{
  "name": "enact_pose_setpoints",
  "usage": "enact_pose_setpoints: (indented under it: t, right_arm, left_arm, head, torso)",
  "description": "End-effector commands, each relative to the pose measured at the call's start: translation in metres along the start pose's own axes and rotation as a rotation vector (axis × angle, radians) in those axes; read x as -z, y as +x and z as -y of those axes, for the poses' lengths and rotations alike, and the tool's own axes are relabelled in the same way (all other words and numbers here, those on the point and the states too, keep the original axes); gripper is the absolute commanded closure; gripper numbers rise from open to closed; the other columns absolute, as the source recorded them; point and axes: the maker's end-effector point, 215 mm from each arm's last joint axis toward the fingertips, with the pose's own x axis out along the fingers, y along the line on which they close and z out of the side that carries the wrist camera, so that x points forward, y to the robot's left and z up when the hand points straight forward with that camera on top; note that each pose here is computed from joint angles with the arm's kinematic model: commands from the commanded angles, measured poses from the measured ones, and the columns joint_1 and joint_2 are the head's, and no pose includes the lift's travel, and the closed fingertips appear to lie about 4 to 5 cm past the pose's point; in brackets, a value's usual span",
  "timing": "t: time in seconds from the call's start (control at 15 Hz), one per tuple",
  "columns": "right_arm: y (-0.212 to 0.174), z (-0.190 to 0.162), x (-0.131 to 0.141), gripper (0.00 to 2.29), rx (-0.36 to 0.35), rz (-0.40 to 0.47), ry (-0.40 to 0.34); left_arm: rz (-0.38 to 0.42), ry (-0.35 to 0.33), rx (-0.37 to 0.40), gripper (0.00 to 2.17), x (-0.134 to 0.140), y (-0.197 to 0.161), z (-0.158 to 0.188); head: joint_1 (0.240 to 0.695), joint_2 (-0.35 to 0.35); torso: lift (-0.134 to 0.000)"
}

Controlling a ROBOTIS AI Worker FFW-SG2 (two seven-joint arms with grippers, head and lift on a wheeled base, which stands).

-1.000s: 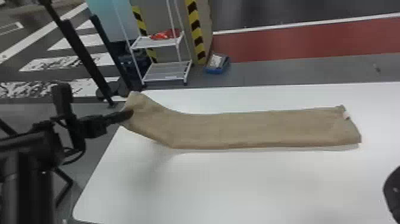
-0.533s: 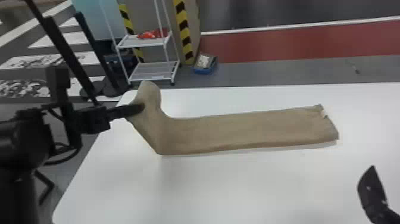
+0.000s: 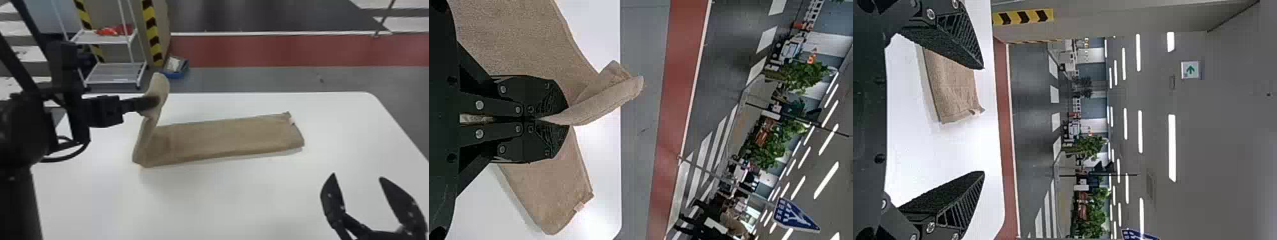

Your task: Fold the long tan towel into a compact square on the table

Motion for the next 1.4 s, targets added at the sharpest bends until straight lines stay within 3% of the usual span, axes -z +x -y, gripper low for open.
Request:
enact_pose_setpoints:
  t: [0.0, 0.27, 0.73, 0.8, 0.87, 0.93, 1.0, 1.33]
  right_arm:
    - [-0.004, 0.002, -0.003, 0.14, 0.004, 0.010, -0.002]
    - [-0.007, 0.005, -0.002, 0.14, 0.009, 0.010, -0.005]
    - [-0.011, 0.005, -0.004, 0.14, 0.010, 0.019, -0.004]
    - [-0.011, 0.005, -0.004, 0.14, 0.010, 0.021, -0.004]
    - [-0.011, 0.005, -0.004, 0.14, 0.010, 0.019, -0.004]
    - [-0.011, 0.005, -0.002, 0.14, 0.010, 0.018, -0.004]
    - [-0.010, 0.004, -0.003, 0.14, 0.009, 0.019, -0.003]
    - [-0.011, 0.004, -0.001, 0.14, 0.008, 0.021, -0.002]
  left_arm:
    - [-0.014, -0.005, 0.038, 1.91, -0.005, 0.023, 0.030]
    - [-0.058, 0.019, -0.020, 1.91, -0.004, 0.047, 0.027]
    - [-0.149, 0.113, -0.150, 1.91, 0.022, 0.079, 0.008]
    - [-0.153, 0.127, -0.160, 1.80, 0.024, 0.082, 0.009]
    - [-0.161, 0.139, -0.163, 1.38, 0.028, 0.085, 0.012]
    - [-0.171, 0.156, -0.151, 0.55, 0.034, 0.089, 0.020]
    - [-0.184, 0.175, -0.147, 0.24, 0.041, 0.092, 0.026]
    - [-0.238, 0.252, -0.125, 0.20, 0.068, 0.111, 0.048]
  head:
    - [0.695, -0.010]
    - [0.695, -0.080]
    - [0.695, -0.083]
    - [0.695, -0.084]
    - [0.695, -0.085]
    - [0.695, -0.086]
    - [0.695, -0.089]
    - [0.695, -0.133]
  torso:
    - [-0.123]
    - [-0.123]
    - [-0.123]
    - [-0.123]
    - [-0.123]
    - [-0.123]
    - [-0.123]
    - [-0.123]
